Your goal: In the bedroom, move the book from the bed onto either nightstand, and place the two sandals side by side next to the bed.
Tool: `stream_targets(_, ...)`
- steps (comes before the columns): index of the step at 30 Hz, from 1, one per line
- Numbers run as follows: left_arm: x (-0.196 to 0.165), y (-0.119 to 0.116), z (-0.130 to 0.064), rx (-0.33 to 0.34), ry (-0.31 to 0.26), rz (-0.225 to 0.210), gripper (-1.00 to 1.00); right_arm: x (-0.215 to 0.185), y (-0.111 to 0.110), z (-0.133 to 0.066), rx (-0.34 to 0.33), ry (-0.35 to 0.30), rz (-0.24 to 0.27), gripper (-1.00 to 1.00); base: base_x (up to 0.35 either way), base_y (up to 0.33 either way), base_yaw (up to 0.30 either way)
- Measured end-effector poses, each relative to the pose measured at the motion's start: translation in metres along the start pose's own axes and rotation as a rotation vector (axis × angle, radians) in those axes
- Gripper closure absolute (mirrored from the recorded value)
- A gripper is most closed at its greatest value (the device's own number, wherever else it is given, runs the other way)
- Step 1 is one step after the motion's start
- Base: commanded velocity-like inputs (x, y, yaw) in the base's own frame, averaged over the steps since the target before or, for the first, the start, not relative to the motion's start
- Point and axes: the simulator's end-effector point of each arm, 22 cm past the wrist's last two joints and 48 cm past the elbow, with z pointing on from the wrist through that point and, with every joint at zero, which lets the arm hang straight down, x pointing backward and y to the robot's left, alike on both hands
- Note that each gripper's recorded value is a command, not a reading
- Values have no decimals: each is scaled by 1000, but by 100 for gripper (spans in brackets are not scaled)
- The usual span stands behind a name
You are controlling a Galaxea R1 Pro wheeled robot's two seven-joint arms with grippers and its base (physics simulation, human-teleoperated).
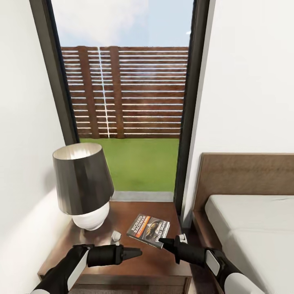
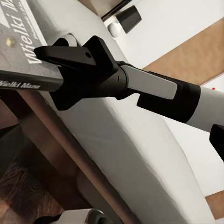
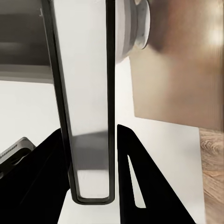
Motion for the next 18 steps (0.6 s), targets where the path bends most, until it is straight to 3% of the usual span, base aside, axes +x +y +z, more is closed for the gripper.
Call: stream_targets(18, 29, 26, 1, 0, 0, 0, -100, 8, -38, 3, -2, 1, 1, 100, 0, 0, 0)
